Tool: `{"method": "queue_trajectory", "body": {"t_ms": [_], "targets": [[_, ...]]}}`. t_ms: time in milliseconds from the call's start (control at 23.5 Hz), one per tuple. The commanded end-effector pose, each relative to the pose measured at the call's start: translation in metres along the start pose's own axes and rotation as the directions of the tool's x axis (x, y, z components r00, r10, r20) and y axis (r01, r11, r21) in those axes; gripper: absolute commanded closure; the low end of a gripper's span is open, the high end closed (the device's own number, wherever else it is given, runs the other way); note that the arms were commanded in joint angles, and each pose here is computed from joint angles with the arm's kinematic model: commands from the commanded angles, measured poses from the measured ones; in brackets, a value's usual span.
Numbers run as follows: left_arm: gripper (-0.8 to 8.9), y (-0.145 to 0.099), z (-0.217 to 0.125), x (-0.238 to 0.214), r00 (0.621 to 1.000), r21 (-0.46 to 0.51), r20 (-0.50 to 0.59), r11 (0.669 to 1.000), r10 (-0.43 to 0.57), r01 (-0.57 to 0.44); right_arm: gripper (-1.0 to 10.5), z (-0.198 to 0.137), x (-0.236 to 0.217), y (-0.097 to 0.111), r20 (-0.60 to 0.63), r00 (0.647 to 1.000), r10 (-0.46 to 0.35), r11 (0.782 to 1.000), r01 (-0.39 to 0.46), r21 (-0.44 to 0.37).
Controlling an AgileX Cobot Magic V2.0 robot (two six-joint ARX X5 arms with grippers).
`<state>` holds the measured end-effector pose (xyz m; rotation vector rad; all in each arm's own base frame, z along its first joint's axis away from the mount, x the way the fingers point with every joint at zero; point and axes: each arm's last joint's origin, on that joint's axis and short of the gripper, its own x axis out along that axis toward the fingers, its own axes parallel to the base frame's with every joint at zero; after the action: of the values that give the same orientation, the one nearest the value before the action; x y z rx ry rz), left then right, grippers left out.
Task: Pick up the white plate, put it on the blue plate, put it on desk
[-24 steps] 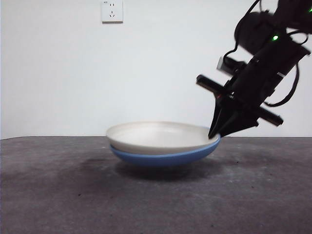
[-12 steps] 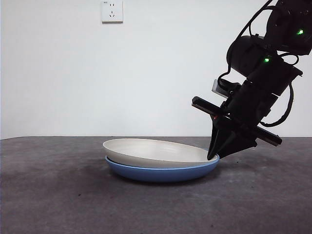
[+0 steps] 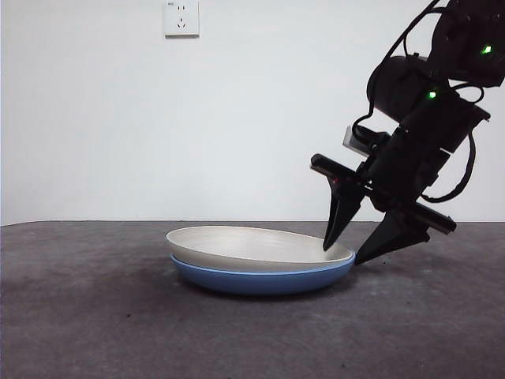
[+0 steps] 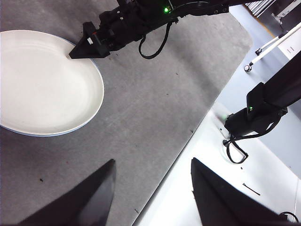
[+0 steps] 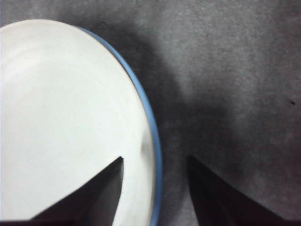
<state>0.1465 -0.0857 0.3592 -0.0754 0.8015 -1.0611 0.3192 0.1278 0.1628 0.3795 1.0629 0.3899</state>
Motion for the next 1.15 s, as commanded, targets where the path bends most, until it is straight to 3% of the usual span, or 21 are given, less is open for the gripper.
{"method": "queue_trajectory", "body": {"t_ms": [43, 341, 596, 937, 1150], "targets": [[5.61, -0.001, 0.003, 0.001, 1.000, 0.023, 0.006, 1.000, -0.008, 0.008, 7.1, 0.008, -0.010, 0.009, 0.046, 0.999, 0.024, 1.000, -0.023, -0.014], [5.61, -0.001, 0.003, 0.001, 1.000, 0.024, 0.007, 1.000, -0.008, 0.007, 7.1, 0.016, -0.055, 0.020, 0.134, 0.990, 0.053, 0.995, -0.041, -0.093], [5.61, -0.001, 0.003, 0.001, 1.000, 0.025, 0.008, 1.000, -0.008, 0.007, 7.1, 0.008, -0.103, 0.033, 0.149, 0.985, 0.083, 0.966, -0.043, -0.255], [5.61, -0.001, 0.003, 0.001, 1.000, 0.035, 0.008, 0.999, -0.008, 0.007, 7.1, -0.020, -0.159, 0.045, 0.069, 0.983, 0.170, 0.928, -0.136, -0.347], [5.61, -0.001, 0.003, 0.001, 1.000, 0.035, 0.008, 0.999, -0.007, 0.007, 7.1, -0.043, -0.181, 0.046, -0.054, 0.975, 0.216, 0.916, -0.222, -0.335]]}}
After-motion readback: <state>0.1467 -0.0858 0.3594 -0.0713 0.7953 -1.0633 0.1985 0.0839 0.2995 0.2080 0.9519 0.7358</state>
